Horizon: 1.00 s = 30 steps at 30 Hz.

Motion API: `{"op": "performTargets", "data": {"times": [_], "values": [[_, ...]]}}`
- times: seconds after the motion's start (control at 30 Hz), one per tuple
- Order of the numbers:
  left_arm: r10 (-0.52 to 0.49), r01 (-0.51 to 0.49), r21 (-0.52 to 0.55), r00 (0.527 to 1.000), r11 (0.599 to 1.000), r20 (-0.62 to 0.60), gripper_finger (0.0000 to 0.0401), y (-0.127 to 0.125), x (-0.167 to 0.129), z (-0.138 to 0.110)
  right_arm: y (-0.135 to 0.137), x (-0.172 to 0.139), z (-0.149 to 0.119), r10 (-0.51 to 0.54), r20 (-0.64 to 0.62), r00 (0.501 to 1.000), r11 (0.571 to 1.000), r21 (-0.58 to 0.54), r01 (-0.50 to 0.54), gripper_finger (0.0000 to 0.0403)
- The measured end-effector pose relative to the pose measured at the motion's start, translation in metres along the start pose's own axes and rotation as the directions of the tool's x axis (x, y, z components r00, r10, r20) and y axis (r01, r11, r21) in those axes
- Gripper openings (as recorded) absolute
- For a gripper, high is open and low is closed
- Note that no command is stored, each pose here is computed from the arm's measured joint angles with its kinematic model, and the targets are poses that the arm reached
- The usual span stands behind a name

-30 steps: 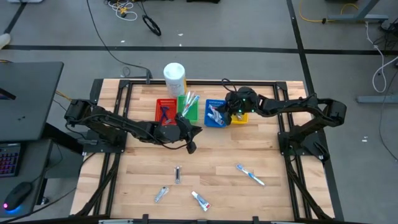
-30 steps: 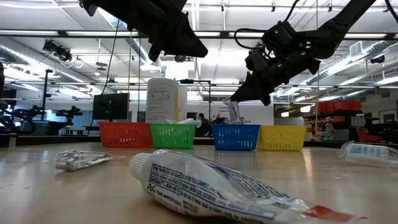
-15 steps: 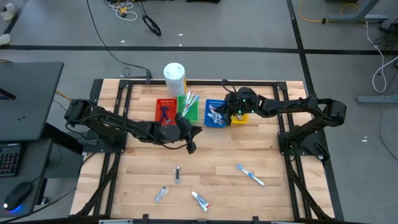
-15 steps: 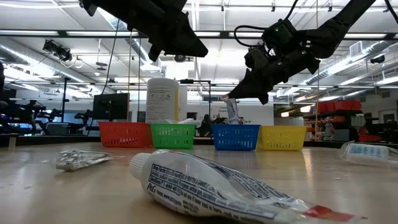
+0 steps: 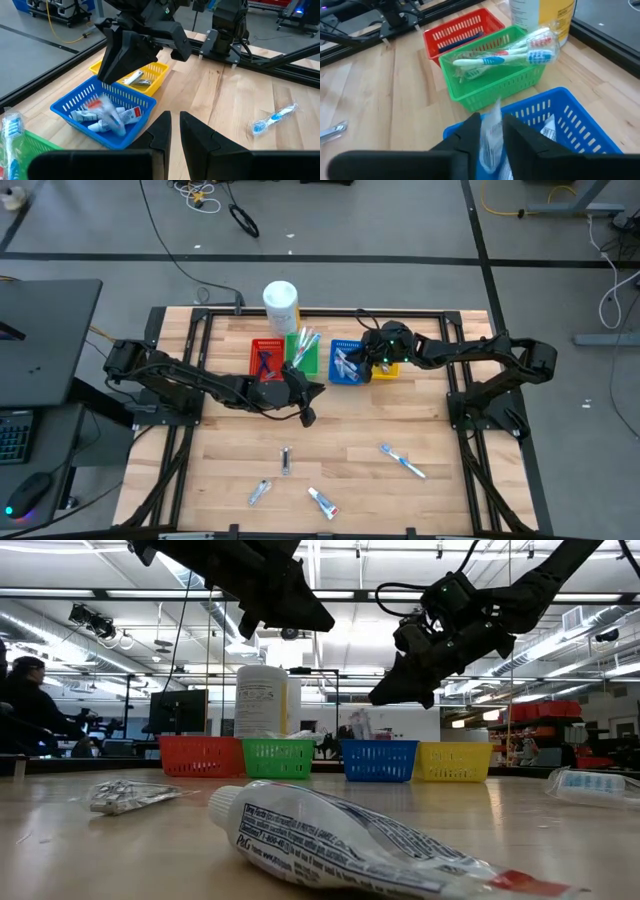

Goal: Pick & Place Travel size toiletries
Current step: Put the white toothpaste into the blue bin, then put the silver nail cutter into the yellow bin

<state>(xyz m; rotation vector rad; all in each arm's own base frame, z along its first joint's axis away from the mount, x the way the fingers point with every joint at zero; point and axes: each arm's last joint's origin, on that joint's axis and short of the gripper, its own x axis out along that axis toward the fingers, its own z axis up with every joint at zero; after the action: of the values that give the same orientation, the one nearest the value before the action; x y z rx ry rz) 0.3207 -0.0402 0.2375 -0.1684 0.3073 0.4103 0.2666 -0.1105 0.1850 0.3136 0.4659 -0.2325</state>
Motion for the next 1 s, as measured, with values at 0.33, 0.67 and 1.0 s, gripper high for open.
{"op": "performTargets", "data": {"times": [0.33,0.67,1.0], "values": [[0.0,0.0,0.0,1.0,1.0,0.0,0.0045,0.0,0.0,0.0,-0.001,0.0,0.002,-0.007,0.017,1.0,1.0,0.022,0.006,0.015],[0.0,0.0,0.0,1.0,1.0,0.0,0.0045,0.0,0.0,0.0,0.017,-0.002,0.012,0.388,0.073,0.919,0.919,-0.102,-0.38,0.0151],[0.0,0.0,0.0,1.0,1.0,0.0,0.0045,0.0,0.0,0.0,0.023,-0.004,0.01,0.513,0.029,0.858,0.848,-0.17,-0.501,0.0151]]}}
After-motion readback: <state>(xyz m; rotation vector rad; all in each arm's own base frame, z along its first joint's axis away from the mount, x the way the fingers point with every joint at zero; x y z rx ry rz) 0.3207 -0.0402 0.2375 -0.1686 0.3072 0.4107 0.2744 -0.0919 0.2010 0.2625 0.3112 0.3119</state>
